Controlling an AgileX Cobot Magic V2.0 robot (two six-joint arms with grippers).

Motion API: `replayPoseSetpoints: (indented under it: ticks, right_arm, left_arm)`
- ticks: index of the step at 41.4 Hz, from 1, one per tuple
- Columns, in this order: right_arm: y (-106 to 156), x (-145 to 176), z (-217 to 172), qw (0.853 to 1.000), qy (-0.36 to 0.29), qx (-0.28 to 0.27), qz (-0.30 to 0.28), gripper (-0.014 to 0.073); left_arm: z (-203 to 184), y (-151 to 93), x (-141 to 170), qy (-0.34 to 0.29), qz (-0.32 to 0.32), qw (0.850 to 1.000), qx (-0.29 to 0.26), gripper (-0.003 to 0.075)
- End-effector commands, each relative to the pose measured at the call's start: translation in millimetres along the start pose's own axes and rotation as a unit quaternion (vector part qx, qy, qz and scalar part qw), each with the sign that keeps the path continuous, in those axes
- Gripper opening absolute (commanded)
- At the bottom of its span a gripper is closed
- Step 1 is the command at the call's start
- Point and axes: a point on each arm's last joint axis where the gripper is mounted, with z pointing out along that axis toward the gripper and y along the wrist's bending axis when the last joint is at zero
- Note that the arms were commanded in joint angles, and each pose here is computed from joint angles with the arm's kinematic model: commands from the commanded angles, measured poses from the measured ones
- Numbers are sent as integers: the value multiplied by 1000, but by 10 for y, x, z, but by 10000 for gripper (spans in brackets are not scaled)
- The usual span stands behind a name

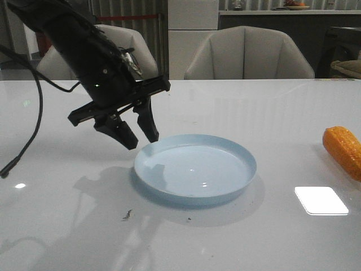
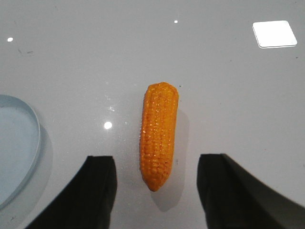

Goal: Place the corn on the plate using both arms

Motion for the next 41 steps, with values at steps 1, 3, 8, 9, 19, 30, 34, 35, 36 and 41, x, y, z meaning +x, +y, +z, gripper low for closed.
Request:
replayPoseSetpoints:
  ticks: [1,3,8,9,19,30,34,35,36,41]
  right_arm:
    - [-7,-204,-43,998,-62,6,1,487]
    - [-2,-193,-41,999,-47,3,3,486]
    - [35,-211,13,1000,13,-10,16,486]
    - [42,-245,34,1000,18,-11,16,486]
    - [33,-666,340,998,53,-9,30,486]
    - [-134,-895,975,988,147,6,41,486]
    - [-158,-893,1203,985,167,7,43,486]
    - [-161,-894,1250,984,173,6,44,486]
    - [-165,-885,1293,983,179,6,44,486]
    - [-190,-813,1517,977,210,6,47,486]
  left_arm:
    - [-436,-235,-182,-57,90,994,22,335]
    - [-538,-266,-233,-62,130,989,18,335]
    - [-801,-237,-371,-81,175,981,-29,335]
    - [-864,-220,-393,-86,181,979,-39,335]
    - [-1585,12,-578,-217,150,960,-94,335]
    - [-2271,74,-574,-340,183,907,-167,335]
    - [-2356,47,-523,-373,186,894,-165,335]
    - [-2361,46,-500,-382,184,891,-163,335]
    - [-2340,54,-487,-387,181,890,-159,335]
    - [-2305,88,-297,-408,168,885,-147,335]
